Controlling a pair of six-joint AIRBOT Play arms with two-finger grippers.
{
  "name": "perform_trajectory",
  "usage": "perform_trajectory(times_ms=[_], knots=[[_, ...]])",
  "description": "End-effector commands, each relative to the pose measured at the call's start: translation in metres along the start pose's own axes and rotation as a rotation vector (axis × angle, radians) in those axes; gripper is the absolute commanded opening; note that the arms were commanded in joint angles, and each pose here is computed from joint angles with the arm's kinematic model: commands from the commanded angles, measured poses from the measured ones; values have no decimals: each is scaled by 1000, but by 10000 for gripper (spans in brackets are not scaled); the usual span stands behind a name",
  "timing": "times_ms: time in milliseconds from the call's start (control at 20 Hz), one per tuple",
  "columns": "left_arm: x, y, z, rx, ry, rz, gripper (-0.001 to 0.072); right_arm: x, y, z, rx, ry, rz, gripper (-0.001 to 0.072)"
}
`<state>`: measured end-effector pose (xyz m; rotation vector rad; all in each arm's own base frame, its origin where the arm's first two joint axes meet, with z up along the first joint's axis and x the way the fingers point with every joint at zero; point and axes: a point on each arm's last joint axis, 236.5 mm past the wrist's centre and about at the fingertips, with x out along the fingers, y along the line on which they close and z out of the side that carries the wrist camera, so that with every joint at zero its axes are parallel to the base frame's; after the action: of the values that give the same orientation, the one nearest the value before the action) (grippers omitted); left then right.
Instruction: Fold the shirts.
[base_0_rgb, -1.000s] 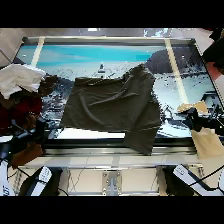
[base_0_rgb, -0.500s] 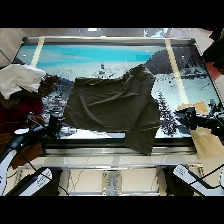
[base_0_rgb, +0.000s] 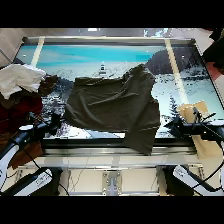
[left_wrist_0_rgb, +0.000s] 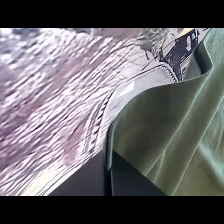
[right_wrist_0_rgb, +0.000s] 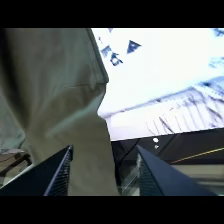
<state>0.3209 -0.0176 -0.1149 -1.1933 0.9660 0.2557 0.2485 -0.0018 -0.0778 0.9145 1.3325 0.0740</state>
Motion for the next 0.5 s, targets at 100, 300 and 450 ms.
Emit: perform_trajectory(times_ms=[100,300,450], knots=[[0,-4,-1,9,5,-9,11,46,22,7,2,-36,25,369],[0,-4,-2,39,9,-11,11,85,30,-8,2,40,18,395],[-2,-8,-4,48,19,-24,11,88,64,-1,-45,7,118,32]])
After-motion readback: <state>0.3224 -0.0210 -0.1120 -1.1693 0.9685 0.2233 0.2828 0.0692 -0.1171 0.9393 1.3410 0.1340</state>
